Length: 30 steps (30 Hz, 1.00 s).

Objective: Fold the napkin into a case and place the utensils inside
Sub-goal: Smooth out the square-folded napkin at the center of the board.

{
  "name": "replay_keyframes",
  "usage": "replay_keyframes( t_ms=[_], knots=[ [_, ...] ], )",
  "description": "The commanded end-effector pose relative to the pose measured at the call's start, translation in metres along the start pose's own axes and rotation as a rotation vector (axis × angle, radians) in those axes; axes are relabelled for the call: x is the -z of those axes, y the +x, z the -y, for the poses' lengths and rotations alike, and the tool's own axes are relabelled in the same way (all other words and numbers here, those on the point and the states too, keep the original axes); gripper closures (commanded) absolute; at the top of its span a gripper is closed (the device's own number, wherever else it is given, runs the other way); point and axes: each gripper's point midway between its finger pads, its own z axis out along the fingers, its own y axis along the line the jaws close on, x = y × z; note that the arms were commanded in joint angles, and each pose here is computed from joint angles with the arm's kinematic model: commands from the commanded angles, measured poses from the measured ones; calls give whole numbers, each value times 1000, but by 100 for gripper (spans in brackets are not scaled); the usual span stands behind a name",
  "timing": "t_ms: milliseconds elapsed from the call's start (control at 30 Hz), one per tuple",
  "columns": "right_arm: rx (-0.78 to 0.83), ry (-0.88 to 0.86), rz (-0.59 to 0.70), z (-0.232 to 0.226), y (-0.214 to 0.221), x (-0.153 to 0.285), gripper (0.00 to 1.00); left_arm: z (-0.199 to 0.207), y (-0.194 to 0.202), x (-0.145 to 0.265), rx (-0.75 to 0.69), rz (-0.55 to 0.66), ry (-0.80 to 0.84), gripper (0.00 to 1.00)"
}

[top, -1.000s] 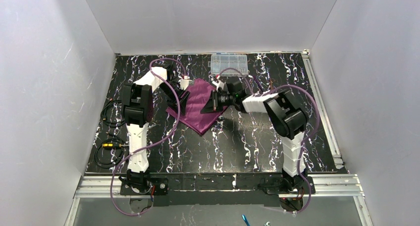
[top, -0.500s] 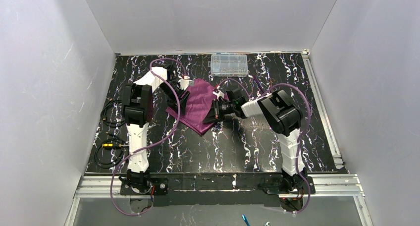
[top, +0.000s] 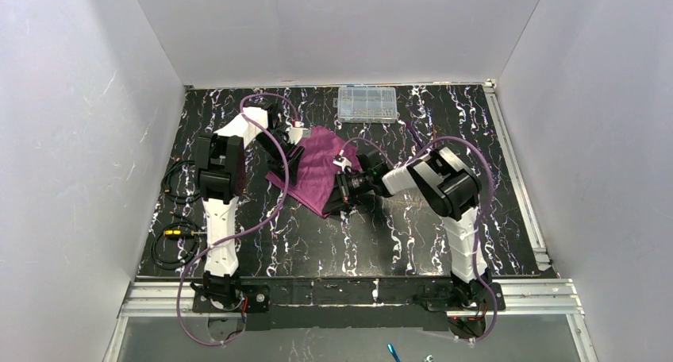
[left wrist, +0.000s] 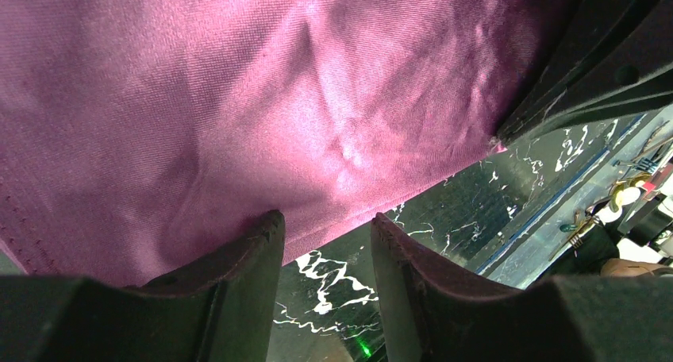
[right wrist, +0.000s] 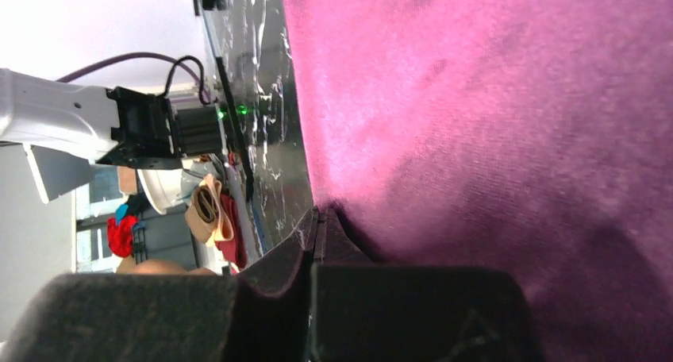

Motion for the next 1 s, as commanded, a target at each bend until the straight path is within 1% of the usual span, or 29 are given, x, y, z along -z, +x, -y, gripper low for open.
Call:
replay_keyframes(
  t_ms=[0, 67, 167, 267, 367, 433, 533, 600, 833, 967],
  knots=[
    [3, 62, -71, 25, 14, 0, 98, -19, 7, 5, -27, -31, -100, 56],
    [25, 51, -56, 16, 5, 4, 97, -19, 8, 5, -28, -33, -102, 56],
    [79, 16, -23, -15, -17, 13, 94, -20, 9, 5, -30, -41, -105, 56],
    [139, -3, 47, -44, -50, 37, 90, -20, 9, 6, -34, -39, -109, 56],
    [158, 19, 137, -50, -86, 67, 90, -20, 8, 7, -38, -36, -108, 56],
    [147, 51, 194, -40, -105, 84, 92, -19, 8, 7, -37, -35, -107, 56],
    [103, 100, 265, -14, -124, 102, 98, -18, 8, 7, -36, -33, -103, 56],
    [73, 130, 293, 5, -130, 108, 99, -18, 8, 6, -36, -33, -103, 56],
    [-22, 198, 307, 62, -125, 113, 99, -16, 10, 7, -39, -34, -99, 56],
    [-43, 227, 296, 81, -120, 109, 99, -13, 10, 6, -31, -30, -84, 56]
  ],
)
